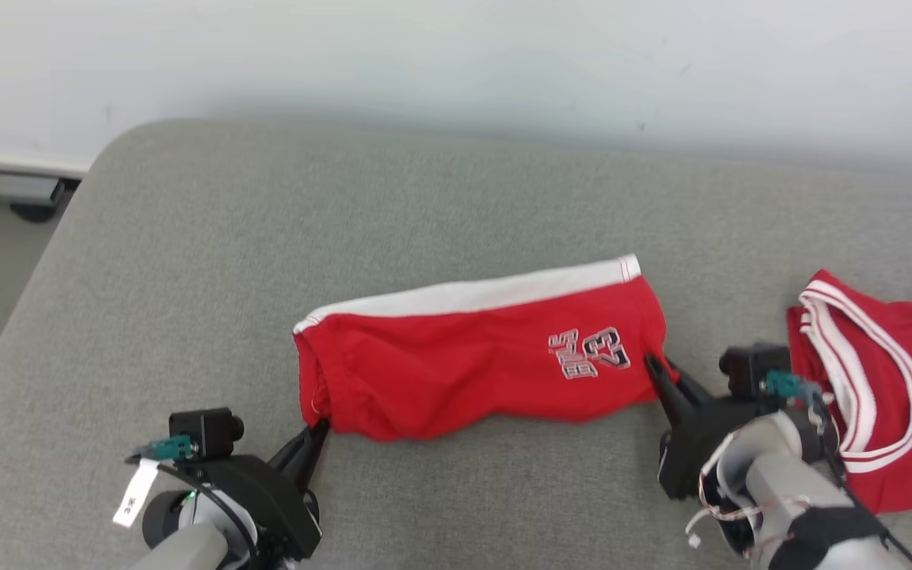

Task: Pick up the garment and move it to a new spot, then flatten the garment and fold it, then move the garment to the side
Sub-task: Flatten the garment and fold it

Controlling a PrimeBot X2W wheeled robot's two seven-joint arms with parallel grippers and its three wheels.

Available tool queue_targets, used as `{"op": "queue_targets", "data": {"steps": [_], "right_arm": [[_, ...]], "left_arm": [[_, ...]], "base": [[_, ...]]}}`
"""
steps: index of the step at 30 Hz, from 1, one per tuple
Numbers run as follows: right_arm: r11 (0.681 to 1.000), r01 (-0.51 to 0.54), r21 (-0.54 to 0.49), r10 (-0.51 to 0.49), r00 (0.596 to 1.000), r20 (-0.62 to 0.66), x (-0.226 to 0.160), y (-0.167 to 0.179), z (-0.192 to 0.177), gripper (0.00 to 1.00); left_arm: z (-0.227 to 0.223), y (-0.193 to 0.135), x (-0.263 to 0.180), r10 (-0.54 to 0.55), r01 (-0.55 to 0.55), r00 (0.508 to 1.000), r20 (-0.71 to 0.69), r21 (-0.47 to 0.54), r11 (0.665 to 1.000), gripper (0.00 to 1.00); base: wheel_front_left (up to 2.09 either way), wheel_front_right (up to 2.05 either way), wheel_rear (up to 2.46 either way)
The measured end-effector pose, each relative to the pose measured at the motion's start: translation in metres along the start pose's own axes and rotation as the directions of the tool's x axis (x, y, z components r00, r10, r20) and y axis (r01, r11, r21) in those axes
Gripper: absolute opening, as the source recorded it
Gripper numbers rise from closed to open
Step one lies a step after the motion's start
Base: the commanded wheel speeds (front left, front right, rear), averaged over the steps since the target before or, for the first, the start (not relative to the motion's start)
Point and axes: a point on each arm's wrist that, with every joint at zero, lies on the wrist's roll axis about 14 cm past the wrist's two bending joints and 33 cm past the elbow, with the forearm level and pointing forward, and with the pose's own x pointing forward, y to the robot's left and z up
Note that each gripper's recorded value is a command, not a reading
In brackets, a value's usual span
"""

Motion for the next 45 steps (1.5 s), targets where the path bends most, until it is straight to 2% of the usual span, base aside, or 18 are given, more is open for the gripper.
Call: {"op": "queue_targets", "data": {"steps": [9, 15, 23, 30, 38, 45], "right_arm": [[0.997, 0.062, 0.055, -0.062, 0.998, 0.0, -0.051, -0.014, -0.022, 0.0], [0.994, 0.072, 0.084, -0.074, 0.997, 0.015, -0.077, -0.012, -0.032, 0.0], [0.988, 0.092, 0.123, -0.098, 0.994, 0.039, -0.106, -0.015, -0.041, 0.0], [0.986, 0.098, 0.138, -0.107, 0.992, 0.062, -0.119, -0.017, -0.041, 0.0], [0.985, 0.113, 0.13, -0.122, 0.99, 0.066, -0.122, -0.02, -0.04, 0.0], [0.986, 0.123, 0.116, -0.127, 0.991, 0.029, -0.121, -0.019, -0.046, 0.0]], "left_arm": [[-0.016, -0.02, -0.016, -0.047, 0.048, 0.999, -0.013, 0.029, 0.998, 0.0], [-0.038, -0.021, -0.031, -0.056, 0.059, 0.997, -0.05, 0.054, 0.997, 0.0], [-0.037, -0.037, -0.032, -0.105, 0.108, 0.994, -0.038, 0.073, 0.991, 0.0], [-0.033, -0.043, -0.032, -0.125, 0.126, 0.992, -0.025, 0.08, 0.989, 0.0], [-0.05, -0.038, -0.034, -0.11, 0.114, 0.992, -0.064, 0.065, 0.991, 0.0], [-0.053, -0.037, -0.032, -0.107, 0.112, 0.991, -0.076, 0.061, 0.992, 0.0]], "base": [[0.0, 0.0, 0.0], [0.0, 0.0, 0.0], [0.0, 0.0, 0.0], [0.0, 0.0, 0.0], [0.0, 0.0, 0.0], [0.0, 0.0, 0.0]]}}
